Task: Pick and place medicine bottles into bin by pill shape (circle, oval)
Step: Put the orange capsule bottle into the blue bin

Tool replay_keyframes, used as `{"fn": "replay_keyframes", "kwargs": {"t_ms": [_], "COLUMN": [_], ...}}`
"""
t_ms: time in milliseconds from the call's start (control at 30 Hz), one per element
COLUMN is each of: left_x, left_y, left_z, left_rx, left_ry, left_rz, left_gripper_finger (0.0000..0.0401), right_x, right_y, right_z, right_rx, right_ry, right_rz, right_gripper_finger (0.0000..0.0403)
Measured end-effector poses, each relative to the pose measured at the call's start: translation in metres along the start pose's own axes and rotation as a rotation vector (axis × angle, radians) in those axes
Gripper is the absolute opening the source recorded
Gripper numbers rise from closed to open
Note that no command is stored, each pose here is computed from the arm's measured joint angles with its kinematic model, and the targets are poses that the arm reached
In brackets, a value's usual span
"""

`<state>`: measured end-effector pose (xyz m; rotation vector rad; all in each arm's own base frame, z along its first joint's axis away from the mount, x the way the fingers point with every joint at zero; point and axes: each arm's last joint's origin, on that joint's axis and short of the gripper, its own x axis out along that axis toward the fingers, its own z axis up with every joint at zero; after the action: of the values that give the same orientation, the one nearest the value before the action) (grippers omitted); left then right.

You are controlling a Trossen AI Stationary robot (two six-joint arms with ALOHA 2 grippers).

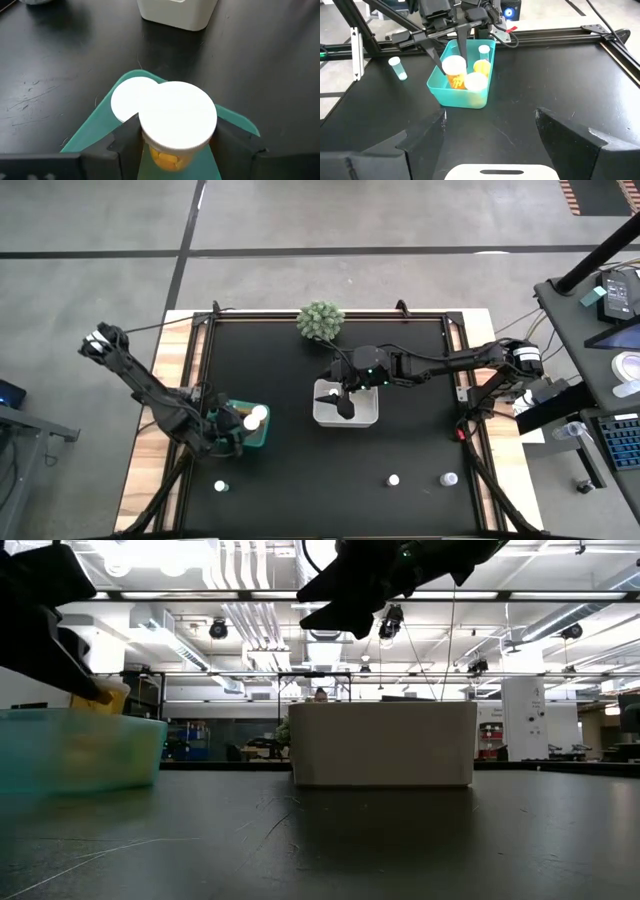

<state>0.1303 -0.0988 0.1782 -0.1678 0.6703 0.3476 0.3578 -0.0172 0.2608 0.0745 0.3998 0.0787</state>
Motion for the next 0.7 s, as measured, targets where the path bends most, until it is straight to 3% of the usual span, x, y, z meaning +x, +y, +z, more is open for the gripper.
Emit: {"fn": "replay_keyframes", "kwargs": {"t_ms": [167,700], "left_x": [0.0037,0.0018], "left_y": [-0.0019,-0.0040], "left_z": [-0.0030,-0.0015], "left_rx": [0.021,-0.020], "left_ry": [0.013,0.056], "left_rz": [0.019,-0.021], "left_gripper_finger": [0.0210,0.0216], "right_x": [0.0000,0.0000], "right_y": [0.0000,0.0000], "right_z": [0.0000,0.0004], "right_rx": [0.001,0.037], "right_ry": [0.000,-0.004], "right_rz": [0.000,0.000], "right_gripper_finger": [0.0308,0.0313]}}
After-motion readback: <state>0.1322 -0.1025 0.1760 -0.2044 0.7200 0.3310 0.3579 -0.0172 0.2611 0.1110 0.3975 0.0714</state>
